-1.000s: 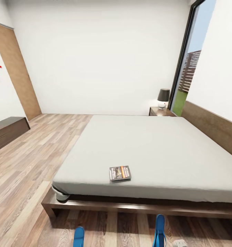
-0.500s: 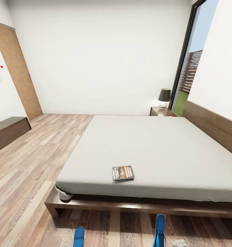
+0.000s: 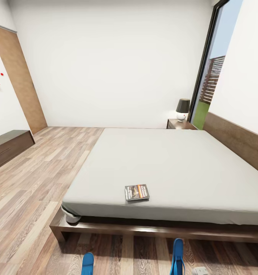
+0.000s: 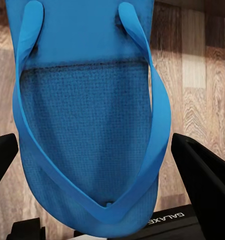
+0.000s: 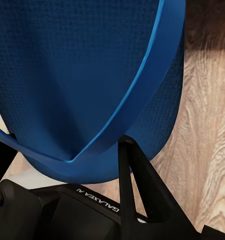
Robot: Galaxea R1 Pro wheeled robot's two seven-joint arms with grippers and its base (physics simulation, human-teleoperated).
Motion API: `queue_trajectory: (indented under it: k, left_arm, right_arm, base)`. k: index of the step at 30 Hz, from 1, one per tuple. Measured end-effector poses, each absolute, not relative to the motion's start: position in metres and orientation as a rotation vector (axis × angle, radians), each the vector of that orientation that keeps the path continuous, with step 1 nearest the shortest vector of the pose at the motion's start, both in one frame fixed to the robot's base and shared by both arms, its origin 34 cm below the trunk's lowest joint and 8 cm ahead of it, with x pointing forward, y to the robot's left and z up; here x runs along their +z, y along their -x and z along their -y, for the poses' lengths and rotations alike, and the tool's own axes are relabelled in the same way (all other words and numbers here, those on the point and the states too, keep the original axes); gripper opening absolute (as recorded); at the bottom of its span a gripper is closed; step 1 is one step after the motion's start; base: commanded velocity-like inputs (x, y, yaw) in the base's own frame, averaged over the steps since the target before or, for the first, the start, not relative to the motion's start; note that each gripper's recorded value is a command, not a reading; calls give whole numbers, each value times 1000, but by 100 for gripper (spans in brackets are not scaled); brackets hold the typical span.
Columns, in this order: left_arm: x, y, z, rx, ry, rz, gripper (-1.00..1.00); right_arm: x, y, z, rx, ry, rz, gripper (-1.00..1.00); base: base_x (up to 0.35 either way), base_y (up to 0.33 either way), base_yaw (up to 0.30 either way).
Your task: In the bedroom, move the book from the bed onto either nightstand, and place the two sandals side by side next to the bed.
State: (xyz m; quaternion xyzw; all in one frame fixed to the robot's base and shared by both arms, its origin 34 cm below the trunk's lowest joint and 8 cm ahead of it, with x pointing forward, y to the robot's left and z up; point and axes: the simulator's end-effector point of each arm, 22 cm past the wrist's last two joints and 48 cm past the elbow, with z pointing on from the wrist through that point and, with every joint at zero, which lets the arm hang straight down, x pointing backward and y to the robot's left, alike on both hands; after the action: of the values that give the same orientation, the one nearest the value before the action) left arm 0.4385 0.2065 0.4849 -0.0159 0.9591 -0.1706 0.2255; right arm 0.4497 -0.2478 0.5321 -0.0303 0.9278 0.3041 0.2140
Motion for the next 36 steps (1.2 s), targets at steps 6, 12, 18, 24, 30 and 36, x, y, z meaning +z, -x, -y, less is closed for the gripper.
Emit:
queue_trajectory:
  k: [6,12,18,24,30,36]
  left_arm:
    - [485,-439,-207,-471,47,-2644,-100]
    - [485,-440,-208,-469,47,-2643,-100]
    - [485,-440,-209,-467,47,-2643,-100]
    - [485,-440,-209,-468,47,-2643,-100]
    - [485,-440,-209,-466,48,-2643,-100]
    - [485,-439,-209,-472,54,-2654,-100]
  right_arm:
    - [499,-459,322,364,-42,-2686,-100]
    - [496,-459,334,288,-54,-2697,-100]
    - [495,-458,334,280,-51,-2701,-100]
    - [495,-458,335,278,-51,-2702,-100]
    - [495,-458,334,278,-51,-2700,-100]
    - [495,-457,335,279,-58,-2706,-100]
  base:
    - [0,0,0]
    - [0,0,0]
    - [0,0,0]
    - [0,0,0]
    - [0,0,0]
    - [0,0,0]
